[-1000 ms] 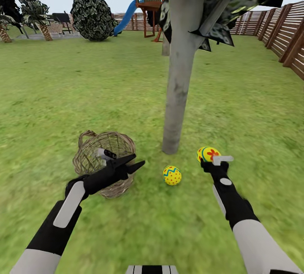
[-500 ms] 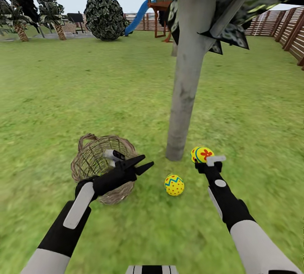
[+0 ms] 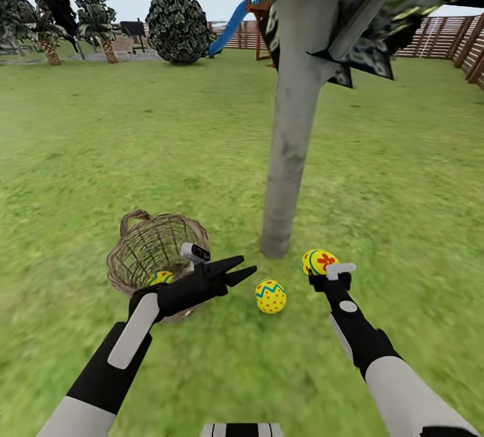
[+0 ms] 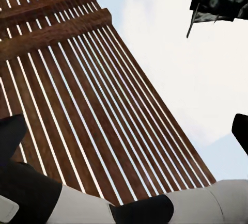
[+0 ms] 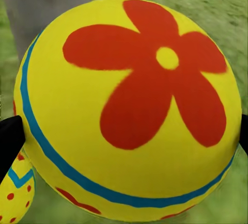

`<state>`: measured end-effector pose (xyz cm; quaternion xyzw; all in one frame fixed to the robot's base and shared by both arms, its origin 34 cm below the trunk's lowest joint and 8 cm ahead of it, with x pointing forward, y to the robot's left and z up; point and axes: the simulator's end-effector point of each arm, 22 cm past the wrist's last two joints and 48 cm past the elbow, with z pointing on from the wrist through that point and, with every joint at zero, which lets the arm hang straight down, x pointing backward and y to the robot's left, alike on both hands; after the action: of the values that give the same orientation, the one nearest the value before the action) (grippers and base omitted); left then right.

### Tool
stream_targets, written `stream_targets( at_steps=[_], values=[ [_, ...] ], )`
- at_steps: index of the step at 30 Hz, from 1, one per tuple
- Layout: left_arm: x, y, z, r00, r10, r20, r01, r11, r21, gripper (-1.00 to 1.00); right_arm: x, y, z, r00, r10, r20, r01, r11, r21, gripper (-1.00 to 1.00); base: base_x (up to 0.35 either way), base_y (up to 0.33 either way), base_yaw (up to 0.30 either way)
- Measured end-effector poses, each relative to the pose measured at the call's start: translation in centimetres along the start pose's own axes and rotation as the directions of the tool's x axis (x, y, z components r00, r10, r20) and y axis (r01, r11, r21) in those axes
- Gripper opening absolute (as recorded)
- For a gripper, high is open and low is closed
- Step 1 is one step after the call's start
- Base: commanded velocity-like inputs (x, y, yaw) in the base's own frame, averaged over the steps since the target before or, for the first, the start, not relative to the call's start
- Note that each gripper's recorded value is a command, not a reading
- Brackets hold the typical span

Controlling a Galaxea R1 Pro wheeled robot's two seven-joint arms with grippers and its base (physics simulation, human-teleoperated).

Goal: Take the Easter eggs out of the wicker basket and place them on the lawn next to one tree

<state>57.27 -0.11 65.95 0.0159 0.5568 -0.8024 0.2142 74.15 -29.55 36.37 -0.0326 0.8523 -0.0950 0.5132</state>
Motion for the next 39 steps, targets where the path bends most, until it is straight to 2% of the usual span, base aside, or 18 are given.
stream_targets(
  at_steps=[3,5,7,13,17,20,21,22,23,25,30,35,39],
  values=[
    [0.3,0.0,0.2,1.0,-0.003,-0.009,0.003,1.0,0.001,1.0,0.9,0.2,-0.1,1.0,-0.002,-0.019,0.002,1.0,-0.005,-1.0,0.0,-0.248,0.294],
    [0.4,0.1,0.2,1.0,-0.004,-0.011,0.004,1.0,0.001,1.0,2.5,1.2,-0.3,0.999,-0.023,-0.049,0.022,0.999,-0.028,-1.0,0.0,-0.048,0.294],
    [0.6,-0.1,0.7,1.0,-0.008,-0.011,0.008,1.0,0.011,1.0,2.8,2.0,-0.4,0.998,-0.042,-0.054,0.039,0.998,-0.047,-1.0,0.0,-0.009,0.231],
    [1.5,-0.6,2.2,0.999,-0.021,-0.025,0.022,0.999,0.044,1.0,2.9,2.3,-0.4,0.997,-0.043,-0.057,0.04,0.998,-0.053,-1.0,0.0,-0.001,0.02],
    [0.8,0.2,2.1,1.0,0.002,0.013,-0.003,0.999,0.043,1.0,4.1,2.6,-0.2,0.996,-0.047,-0.078,0.043,0.997,-0.058,-1.0,0.0,0.0,0.0],
    [0.8,0.8,1.9,1.0,-0.005,0.019,0.004,0.999,0.038,1.0,4.7,4.5,-0.1,0.994,-0.038,-0.099,0.031,0.997,-0.072,-1.0,0.0,0.0,0.0],
    [0.8,1.1,1.8,1.0,-0.008,0.02,0.008,0.999,0.036,1.0,5.3,5.2,0.5,0.99,-0.037,-0.136,0.03,0.998,-0.054,-1.0,0.0,0.0,0.0],
    [0.8,1.3,1.7,1.0,-0.012,0.021,0.012,0.999,0.034,1.0,6.4,6.0,1.2,0.976,-0.051,-0.21,0.04,0.998,-0.053,-1.0,0.0,0.0,0.0],
    [0.8,1.5,1.7,1.0,-0.016,0.023,0.016,0.999,0.032,1.0,6.6,6.7,1.7,0.967,-0.059,-0.246,0.046,0.997,-0.061,-1.0,0.0,0.0,0.0],
    [0.8,1.9,1.5,0.999,-0.023,0.025,0.023,0.999,0.029,1.0,6.0,7.6,2.4,0.961,-0.068,-0.27,0.05,0.996,-0.071,-1.0,0.0,0.0,0.0],
    [1.1,3.0,1.3,0.999,-0.044,0.024,0.043,0.999,0.022,1.0,2.7,6.9,4.6,0.974,-0.049,-0.221,0.039,0.998,-0.048,-1.0,0.0,0.0,0.0],
    [1.1,4.1,1.0,0.998,-0.062,0.03,0.062,0.998,0.016,1.0,3.0,6.4,5.1,0.975,-0.046,-0.218,0.046,0.999,-0.003,-1.0,0.0,0.0,0.0],
    [1.2,5.0,0.7,0.996,-0.077,0.034,0.077,0.997,0.009,1.0,4.3,4.8,5.3,0.97,-0.053,-0.237,0.069,0.996,0.062,-1.0,0.0,0.0,0.0]
  ],
)
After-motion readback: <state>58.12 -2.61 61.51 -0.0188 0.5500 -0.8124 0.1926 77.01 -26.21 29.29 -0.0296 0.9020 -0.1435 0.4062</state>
